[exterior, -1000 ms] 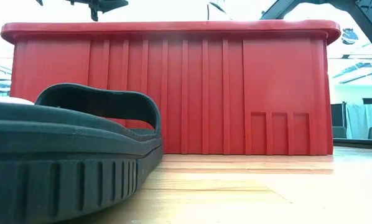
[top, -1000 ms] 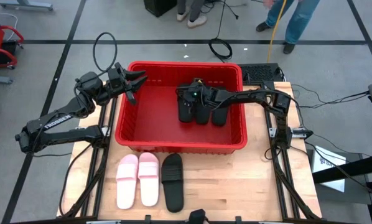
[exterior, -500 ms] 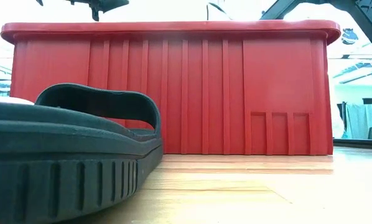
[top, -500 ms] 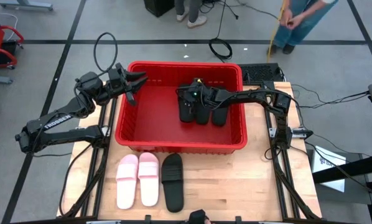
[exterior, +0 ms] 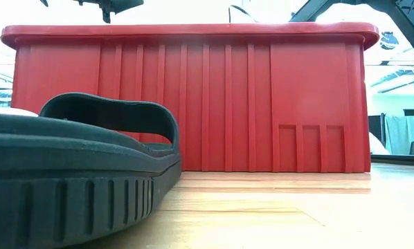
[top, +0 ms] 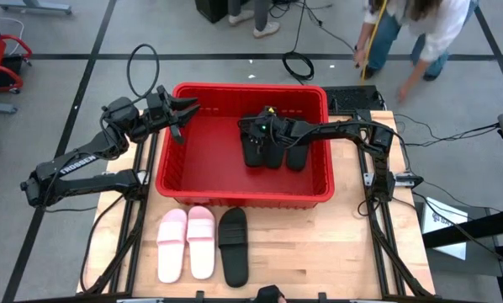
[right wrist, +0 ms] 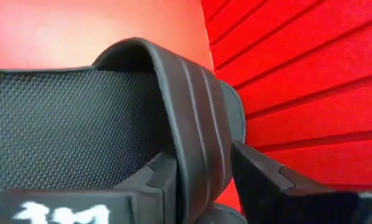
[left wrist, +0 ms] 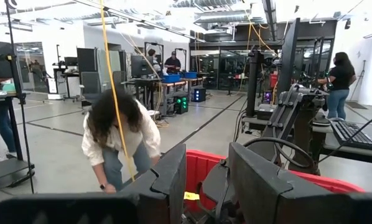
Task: Pick and place slides into bin
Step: Put the right black slide into the red bin, then put the black slide into the red bin
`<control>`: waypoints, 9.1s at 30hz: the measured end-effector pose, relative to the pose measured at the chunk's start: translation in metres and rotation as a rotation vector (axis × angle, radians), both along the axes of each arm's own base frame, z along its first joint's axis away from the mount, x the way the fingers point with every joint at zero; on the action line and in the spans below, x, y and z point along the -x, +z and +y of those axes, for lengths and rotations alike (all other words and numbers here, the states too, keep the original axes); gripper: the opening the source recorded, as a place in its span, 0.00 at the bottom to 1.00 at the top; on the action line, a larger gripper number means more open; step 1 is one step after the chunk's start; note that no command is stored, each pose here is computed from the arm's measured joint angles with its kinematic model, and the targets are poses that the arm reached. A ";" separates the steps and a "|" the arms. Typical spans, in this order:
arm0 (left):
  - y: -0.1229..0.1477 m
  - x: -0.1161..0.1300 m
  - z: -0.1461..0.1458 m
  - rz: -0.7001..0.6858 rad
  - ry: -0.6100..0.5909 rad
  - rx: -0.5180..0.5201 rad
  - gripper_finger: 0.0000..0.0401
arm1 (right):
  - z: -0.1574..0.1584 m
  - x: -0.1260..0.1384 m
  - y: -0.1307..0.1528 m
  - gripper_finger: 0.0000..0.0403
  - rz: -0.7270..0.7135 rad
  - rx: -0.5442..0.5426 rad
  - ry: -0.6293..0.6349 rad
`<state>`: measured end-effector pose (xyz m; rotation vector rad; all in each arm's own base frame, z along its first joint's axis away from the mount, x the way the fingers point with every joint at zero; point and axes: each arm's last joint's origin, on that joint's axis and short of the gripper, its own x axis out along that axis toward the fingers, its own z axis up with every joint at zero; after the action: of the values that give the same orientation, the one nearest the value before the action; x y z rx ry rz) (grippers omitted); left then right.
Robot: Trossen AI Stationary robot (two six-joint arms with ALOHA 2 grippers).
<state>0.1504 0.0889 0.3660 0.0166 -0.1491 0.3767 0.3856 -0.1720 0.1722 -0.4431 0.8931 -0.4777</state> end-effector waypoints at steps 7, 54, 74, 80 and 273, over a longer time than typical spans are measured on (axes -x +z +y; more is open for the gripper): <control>-0.001 0.000 0.000 0.006 0.000 0.003 0.32 | 0.002 -0.001 0.001 0.35 -0.013 0.000 0.005; -0.004 -0.001 -0.001 0.034 -0.050 0.031 0.32 | 0.003 0.007 0.022 0.36 -0.149 -0.142 -0.089; -0.005 -0.003 -0.004 0.066 -0.088 -0.018 0.32 | 0.031 0.033 0.119 0.35 -0.364 -0.033 0.000; -0.003 -0.004 -0.016 0.070 -0.134 -0.081 0.32 | 0.044 0.035 0.130 0.35 -0.399 -0.034 0.026; -0.238 -0.146 -0.321 1.014 0.039 -0.403 0.03 | 0.242 0.044 0.144 0.35 -0.409 -0.327 0.336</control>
<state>0.2965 -0.2322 0.1280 0.5993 0.7816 0.3348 0.3415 0.0703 0.3166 -0.1777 0.4736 -0.1003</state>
